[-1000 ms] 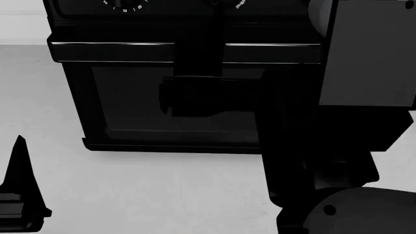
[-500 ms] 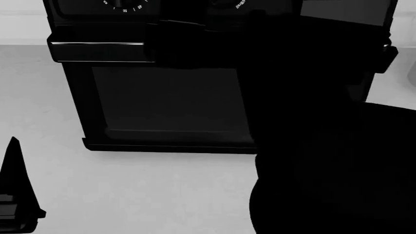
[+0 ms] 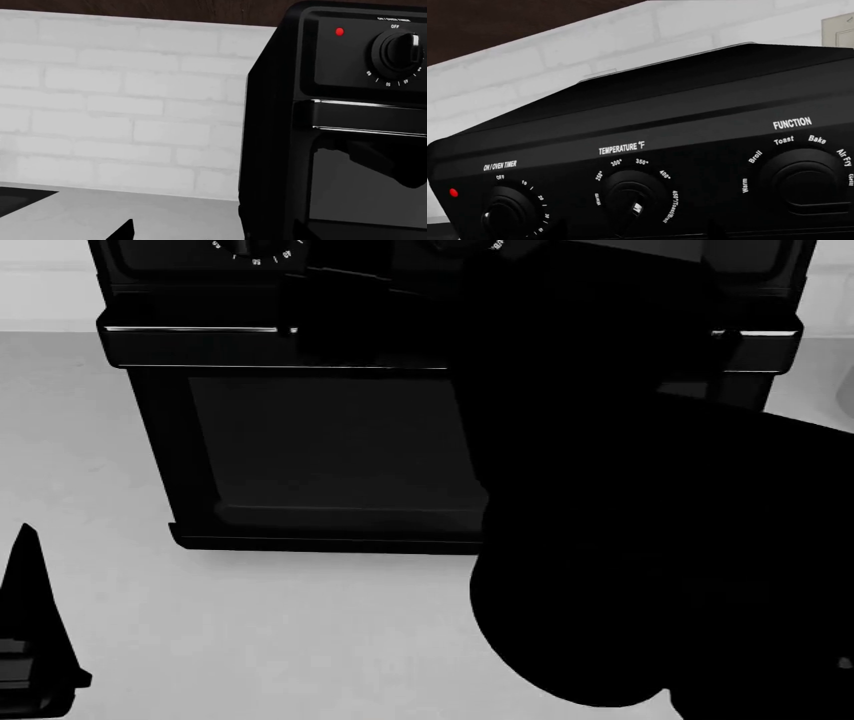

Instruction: Decrease the toaster oven temperature.

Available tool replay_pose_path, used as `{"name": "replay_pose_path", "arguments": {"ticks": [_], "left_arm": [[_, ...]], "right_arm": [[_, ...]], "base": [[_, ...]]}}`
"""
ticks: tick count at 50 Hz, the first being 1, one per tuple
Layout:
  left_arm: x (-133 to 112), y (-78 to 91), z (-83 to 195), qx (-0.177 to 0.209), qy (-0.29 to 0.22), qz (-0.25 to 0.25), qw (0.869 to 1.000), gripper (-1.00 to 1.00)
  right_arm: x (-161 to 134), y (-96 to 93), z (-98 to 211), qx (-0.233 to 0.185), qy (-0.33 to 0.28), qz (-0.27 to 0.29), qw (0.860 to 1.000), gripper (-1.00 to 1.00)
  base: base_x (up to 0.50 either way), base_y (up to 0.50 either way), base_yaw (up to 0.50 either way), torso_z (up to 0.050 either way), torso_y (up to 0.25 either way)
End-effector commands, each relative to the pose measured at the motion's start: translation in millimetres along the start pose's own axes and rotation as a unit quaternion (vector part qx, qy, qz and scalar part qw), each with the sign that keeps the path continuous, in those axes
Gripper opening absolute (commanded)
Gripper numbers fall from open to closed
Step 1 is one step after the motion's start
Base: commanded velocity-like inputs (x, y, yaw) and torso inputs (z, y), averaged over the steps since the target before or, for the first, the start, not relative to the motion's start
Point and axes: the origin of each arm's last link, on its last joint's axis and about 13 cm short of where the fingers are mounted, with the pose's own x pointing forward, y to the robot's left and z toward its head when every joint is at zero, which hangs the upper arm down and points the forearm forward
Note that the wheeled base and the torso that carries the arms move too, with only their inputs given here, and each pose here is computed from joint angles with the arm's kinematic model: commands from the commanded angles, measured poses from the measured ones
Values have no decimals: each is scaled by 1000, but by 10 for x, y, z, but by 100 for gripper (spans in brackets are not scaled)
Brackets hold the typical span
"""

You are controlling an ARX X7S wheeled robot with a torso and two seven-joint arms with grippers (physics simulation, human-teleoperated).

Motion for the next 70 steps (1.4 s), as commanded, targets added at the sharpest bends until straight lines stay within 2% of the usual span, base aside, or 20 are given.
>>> {"name": "replay_pose_path", "arguments": {"ticks": [1,18,49,50,63,69,70], "left_arm": [[-5,6,-12,2,2,1,1000,100],[-7,25,-30,2,4,4,1000,100],[-16,40,-29,5,5,9,1000,100],[-13,40,-33,6,6,9,1000,100],[-18,32,-61,8,13,7,1000,100],[-17,32,-56,7,12,8,1000,100],[-17,34,-59,6,12,8,1000,100]], "right_arm": [[119,-2,-10,3,10,0,1000,100],[221,55,-2,-6,15,6,1000,100],[378,39,-26,13,35,12,999,100],[381,38,-30,11,34,9,999,-100],[342,36,-36,-13,33,16,999,-100],[340,19,-75,-52,39,11,998,-100],[336,12,-86,-73,41,7,997,-100]], "base": [[0,0,0,0,0],[0,0,0,0,0],[6,1,3,0,0],[12,3,7,0,0],[10,4,8,1,0],[11,5,9,0,0],[22,5,9,0,0]]}}
